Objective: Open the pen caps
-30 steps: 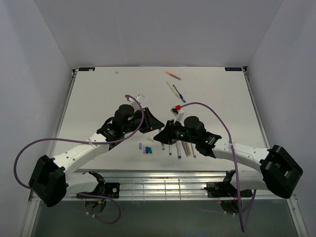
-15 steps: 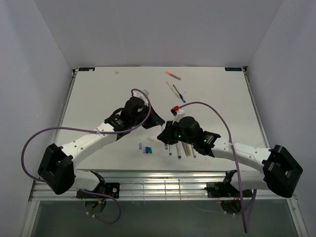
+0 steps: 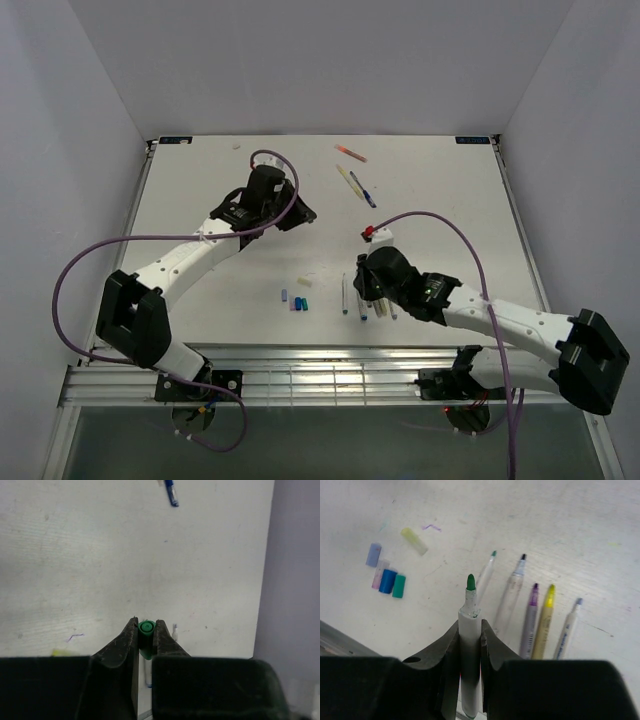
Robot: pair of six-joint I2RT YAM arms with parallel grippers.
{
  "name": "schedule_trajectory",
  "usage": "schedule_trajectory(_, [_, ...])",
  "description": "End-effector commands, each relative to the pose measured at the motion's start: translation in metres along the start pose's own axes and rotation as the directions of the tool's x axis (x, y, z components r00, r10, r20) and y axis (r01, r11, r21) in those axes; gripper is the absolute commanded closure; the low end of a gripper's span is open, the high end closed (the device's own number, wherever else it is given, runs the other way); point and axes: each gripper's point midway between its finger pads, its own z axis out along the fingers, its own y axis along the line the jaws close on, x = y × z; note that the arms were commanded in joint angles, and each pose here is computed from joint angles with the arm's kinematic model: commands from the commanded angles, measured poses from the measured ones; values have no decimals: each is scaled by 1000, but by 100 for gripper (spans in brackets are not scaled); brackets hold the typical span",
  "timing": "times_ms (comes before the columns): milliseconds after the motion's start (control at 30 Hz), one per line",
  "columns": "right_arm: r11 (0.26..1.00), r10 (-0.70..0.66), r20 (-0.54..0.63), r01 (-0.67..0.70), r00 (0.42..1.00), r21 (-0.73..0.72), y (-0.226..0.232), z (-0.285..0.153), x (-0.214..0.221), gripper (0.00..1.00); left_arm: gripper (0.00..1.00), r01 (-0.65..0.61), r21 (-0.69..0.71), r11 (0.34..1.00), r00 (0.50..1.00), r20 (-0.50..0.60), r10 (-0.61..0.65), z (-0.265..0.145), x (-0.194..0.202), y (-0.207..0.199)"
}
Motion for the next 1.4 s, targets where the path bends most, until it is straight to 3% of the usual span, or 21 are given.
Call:
schedule_trajectory(0, [997,60,69,-63,996,46,-34,-14,-15,92,100,-75,-81,994,997,-21,74,-21,17,34])
schedule_trajectory(167, [987,142,72,-147,987,69,-78,-20,-7,92,100,-90,-200,976,994,-81,75,-35,65,102])
schedule_trajectory(633, [966,194,-37,-184,980,183,-129,-7,41,90,100,-31,-338,941,989,-149,-21,-43,125,174])
schedule_trajectory(1100, [957,248,-81,-231,965,173,-133,7,59,77,100,-20,-388,921,982,-182,-55,-32,149,202])
schedule_trajectory(1233, [956,251,-90,-232,964,178,-133,9,62,68,96,-20,-389,921,981,-186,-57,-31,151,204])
schedule_trajectory(1367, [956,252,-90,-234,963,177,-133,9,63,61,82,-18,-380,925,983,-177,-53,-33,150,202])
